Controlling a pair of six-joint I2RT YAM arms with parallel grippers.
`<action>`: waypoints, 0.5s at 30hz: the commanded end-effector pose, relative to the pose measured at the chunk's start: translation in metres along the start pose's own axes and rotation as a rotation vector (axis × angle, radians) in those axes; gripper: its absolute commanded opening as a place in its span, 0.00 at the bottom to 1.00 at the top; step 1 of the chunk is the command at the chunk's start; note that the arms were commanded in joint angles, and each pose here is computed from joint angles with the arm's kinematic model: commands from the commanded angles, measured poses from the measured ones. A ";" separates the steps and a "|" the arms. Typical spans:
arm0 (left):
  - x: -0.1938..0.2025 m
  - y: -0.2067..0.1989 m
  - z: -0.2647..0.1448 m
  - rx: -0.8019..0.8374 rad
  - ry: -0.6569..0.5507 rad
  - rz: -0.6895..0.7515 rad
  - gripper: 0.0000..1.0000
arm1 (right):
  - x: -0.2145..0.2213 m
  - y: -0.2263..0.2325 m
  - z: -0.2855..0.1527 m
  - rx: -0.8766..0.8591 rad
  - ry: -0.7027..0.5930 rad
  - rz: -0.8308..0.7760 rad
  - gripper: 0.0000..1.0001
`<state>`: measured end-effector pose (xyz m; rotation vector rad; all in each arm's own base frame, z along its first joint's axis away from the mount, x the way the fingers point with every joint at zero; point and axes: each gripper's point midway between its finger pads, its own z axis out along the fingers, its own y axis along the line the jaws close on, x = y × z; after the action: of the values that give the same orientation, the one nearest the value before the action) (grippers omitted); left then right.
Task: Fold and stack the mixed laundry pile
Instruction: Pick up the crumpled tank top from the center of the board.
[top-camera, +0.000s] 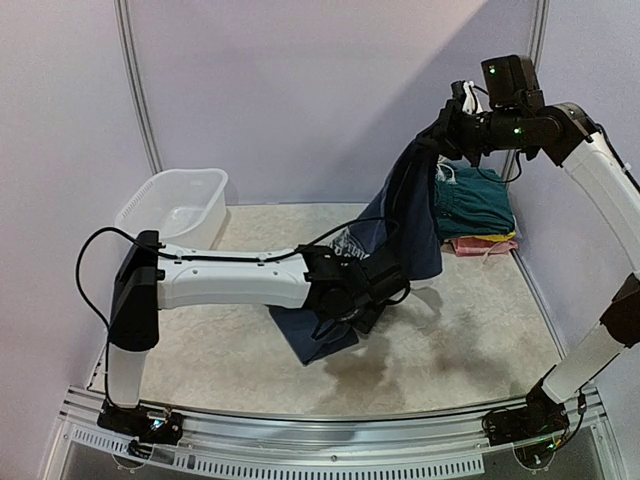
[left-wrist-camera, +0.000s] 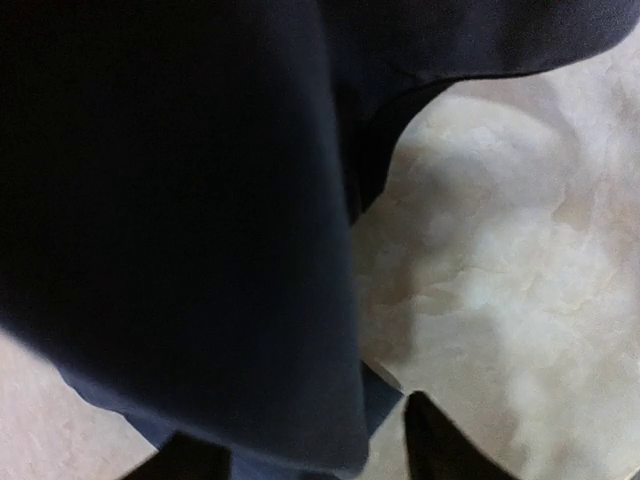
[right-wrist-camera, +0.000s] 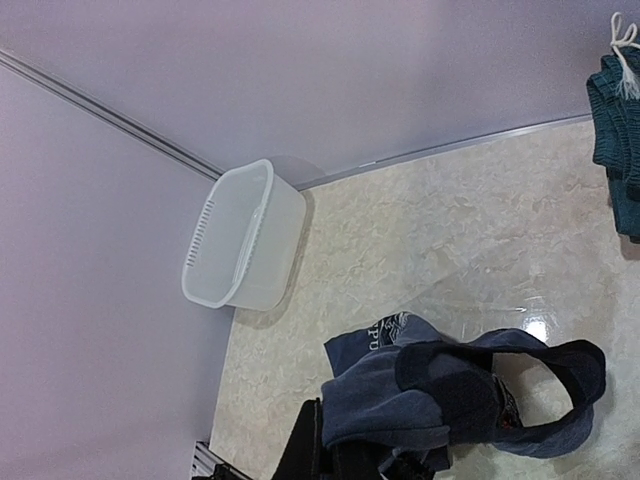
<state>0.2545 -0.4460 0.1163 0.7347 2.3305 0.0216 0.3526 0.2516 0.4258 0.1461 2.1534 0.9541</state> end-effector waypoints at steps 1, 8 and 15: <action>-0.001 0.043 0.012 -0.162 0.005 -0.019 0.46 | -0.009 0.004 -0.026 0.015 -0.054 -0.001 0.00; 0.002 0.063 -0.016 -0.068 0.055 0.042 0.00 | -0.012 -0.002 -0.047 0.052 -0.089 -0.016 0.00; 0.010 0.104 -0.124 0.173 0.117 0.100 0.00 | -0.018 -0.008 -0.080 0.094 -0.146 -0.068 0.00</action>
<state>0.2590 -0.3689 0.1742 0.8113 2.3681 0.0698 0.3292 0.2167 0.4362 0.1862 2.1437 0.8373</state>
